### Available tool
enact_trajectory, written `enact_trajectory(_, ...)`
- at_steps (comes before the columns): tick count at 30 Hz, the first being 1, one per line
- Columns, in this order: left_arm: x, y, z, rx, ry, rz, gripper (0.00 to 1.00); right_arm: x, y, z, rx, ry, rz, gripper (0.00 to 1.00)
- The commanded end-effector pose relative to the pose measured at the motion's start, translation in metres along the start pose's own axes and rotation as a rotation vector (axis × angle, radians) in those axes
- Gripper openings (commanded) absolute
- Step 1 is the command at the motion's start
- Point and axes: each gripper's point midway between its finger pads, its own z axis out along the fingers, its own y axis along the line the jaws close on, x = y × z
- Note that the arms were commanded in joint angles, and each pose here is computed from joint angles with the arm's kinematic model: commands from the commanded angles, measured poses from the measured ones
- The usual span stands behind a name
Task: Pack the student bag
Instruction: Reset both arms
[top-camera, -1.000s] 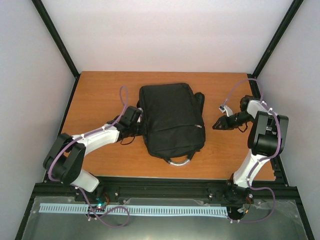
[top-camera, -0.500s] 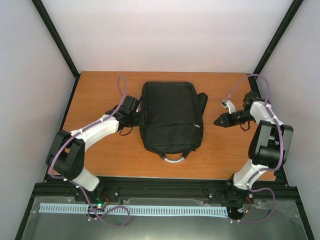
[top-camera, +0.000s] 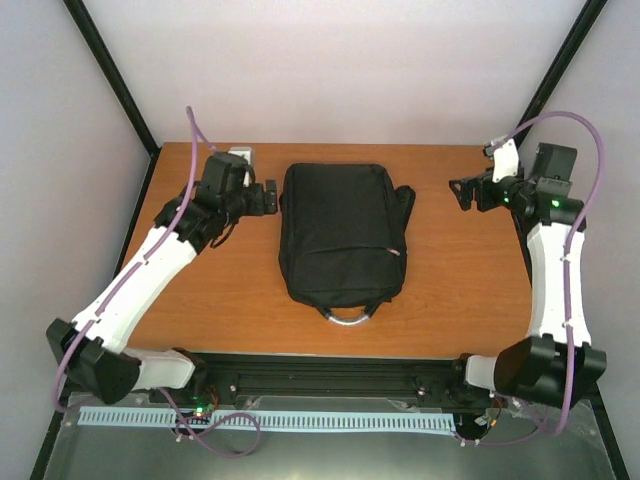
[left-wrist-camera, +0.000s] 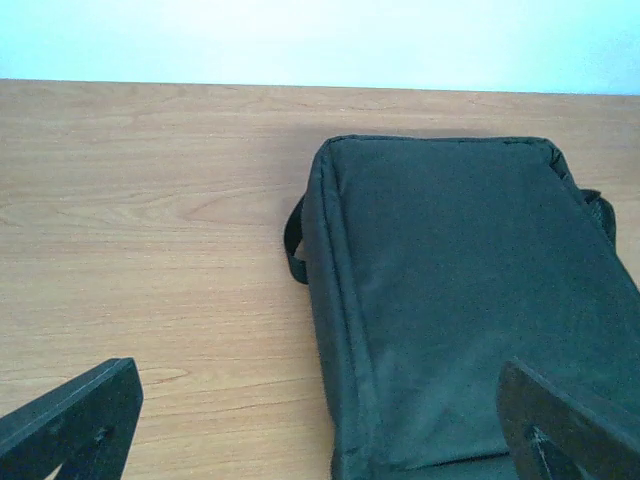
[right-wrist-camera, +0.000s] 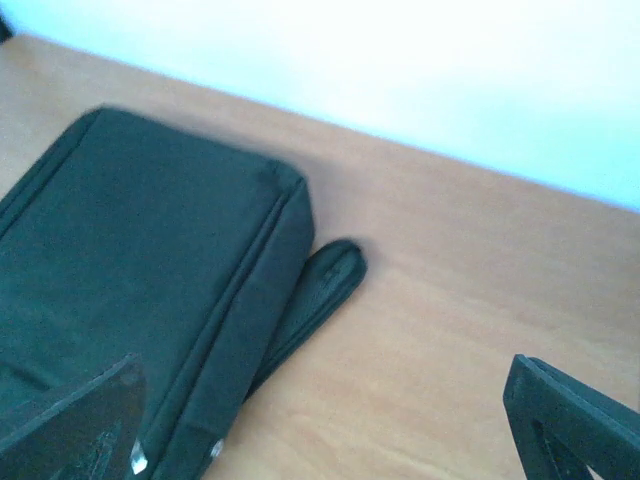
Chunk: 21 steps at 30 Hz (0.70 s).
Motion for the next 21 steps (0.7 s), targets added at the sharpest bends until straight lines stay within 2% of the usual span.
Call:
enact_trajectory(1,0.008,0.012,-0.011,-0.007,-0.052,0.089,1.0,-0.036,-0.004,-0.037,0.147,-0.17,-0.036,1.0)
enact_trajectory(3,0.008,0.02,-0.015,-0.032,-0.097,0.071,1.0,-0.045,0.007,-0.052,0.154,-0.263,-0.04,1.0)
enact_trajectory(5,0.01,0.031,-0.015,-0.085,-0.119,0.054,1.0,-0.032,0.015,-0.048,0.117,-0.272,-0.013,1.0)
enact_trajectory(10,0.019,0.033,-0.018,-0.071,-0.119,0.036,1.0,0.001,0.009,-0.03,0.131,-0.233,0.117,1.0)
enact_trajectory(14,0.014,0.049,-0.029,-0.13,-0.197,0.013,1.0,0.015,0.004,-0.023,0.162,-0.247,0.156,1.0)
enact_trajectory(21,0.015,0.055,-0.028,-0.171,-0.196,0.016,1.0,0.038,0.002,0.0,0.161,-0.202,0.186,1.0)
